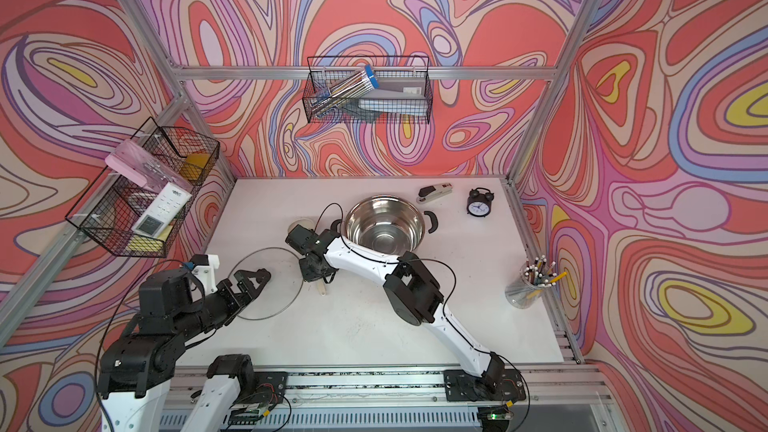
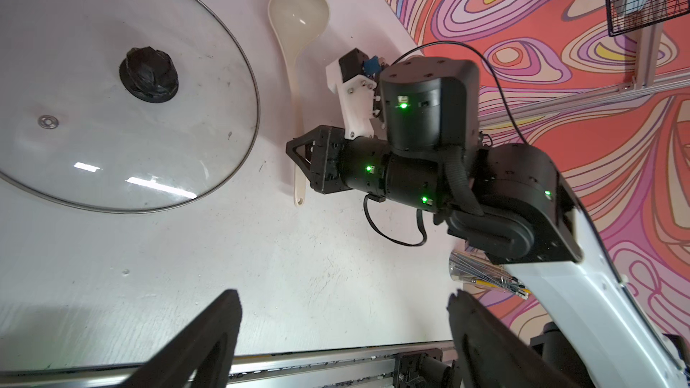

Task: Stir the soup with a spoon
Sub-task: Pick up the spoon from the center of the board.

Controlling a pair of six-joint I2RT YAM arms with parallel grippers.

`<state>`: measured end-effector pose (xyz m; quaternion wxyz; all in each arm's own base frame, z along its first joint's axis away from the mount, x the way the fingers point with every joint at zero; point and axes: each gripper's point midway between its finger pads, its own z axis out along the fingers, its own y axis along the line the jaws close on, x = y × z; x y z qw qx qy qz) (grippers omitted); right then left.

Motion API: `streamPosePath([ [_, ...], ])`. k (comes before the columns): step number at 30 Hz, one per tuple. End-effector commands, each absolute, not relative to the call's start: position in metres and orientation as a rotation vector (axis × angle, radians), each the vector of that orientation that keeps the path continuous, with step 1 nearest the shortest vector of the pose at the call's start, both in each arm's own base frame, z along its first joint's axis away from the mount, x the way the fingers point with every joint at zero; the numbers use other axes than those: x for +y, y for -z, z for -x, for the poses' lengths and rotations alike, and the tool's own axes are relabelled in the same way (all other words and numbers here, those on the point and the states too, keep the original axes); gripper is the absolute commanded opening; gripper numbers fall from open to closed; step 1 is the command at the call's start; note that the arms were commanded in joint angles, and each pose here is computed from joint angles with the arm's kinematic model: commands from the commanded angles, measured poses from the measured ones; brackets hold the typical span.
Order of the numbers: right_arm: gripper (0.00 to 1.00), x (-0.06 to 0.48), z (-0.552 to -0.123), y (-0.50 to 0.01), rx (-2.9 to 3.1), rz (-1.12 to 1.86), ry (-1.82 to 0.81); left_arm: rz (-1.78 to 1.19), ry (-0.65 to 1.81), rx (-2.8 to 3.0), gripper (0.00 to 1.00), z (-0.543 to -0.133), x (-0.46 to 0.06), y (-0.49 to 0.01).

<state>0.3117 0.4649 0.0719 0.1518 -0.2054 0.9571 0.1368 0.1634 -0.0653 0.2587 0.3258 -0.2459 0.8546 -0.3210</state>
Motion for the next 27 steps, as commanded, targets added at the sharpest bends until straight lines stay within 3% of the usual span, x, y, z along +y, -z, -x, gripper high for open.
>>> streamPosePath([
  [1,0.0,0.465,-0.316,-0.147,2.614,0.561,-0.488,0.625,0.927,2.188,0.85,-0.171,-0.073,-0.265],
  [11,0.0,0.453,-0.289,-0.242,2.503,0.656,-0.674,0.655,1.119,2.068,0.69,-0.215,-0.086,-0.289],
  [19,0.0,0.447,-0.264,-0.271,2.508,0.689,-0.801,0.65,1.242,1.958,0.54,-0.25,-0.092,-0.317],
  [27,0.0,0.453,-0.263,-0.284,2.501,0.636,-0.874,0.604,1.265,1.991,0.49,-0.261,-0.112,-0.313],
])
